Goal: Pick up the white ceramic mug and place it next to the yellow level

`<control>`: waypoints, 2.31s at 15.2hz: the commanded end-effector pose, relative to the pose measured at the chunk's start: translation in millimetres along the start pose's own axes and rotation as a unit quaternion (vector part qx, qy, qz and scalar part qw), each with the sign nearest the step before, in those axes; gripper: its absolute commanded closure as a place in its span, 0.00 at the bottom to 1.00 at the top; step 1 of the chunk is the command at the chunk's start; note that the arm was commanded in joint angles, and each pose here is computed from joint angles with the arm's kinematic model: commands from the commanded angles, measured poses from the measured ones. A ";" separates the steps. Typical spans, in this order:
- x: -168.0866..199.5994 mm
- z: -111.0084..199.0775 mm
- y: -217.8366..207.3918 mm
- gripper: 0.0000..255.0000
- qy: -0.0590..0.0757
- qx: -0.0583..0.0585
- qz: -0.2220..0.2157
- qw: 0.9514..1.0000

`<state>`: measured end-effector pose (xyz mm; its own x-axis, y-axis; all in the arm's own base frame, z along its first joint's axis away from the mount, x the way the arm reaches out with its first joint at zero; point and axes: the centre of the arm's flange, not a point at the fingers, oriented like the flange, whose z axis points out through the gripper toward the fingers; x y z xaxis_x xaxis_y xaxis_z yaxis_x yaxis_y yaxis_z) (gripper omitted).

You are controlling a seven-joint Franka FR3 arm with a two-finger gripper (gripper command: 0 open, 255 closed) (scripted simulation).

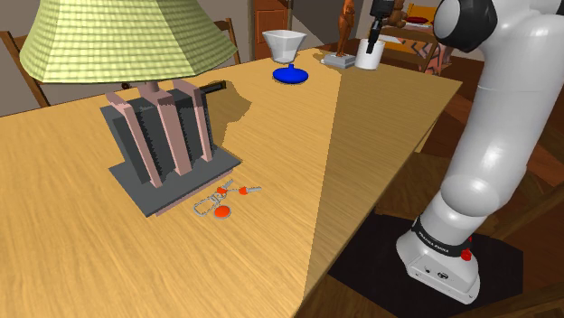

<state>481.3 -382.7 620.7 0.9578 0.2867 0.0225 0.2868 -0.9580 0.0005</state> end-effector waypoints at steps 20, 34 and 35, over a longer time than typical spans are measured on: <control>102.4 -29.0 -168.7 1.00 0.000 0.000 0.000 1.000; 197.9 -27.2 -326.9 1.00 0.000 0.000 0.000 1.000; 204.7 -27.0 -338.2 1.00 0.000 0.000 0.000 1.000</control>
<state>577.7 -12.7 653.2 0.9575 0.2875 0.0223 0.2875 -0.9578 0.0009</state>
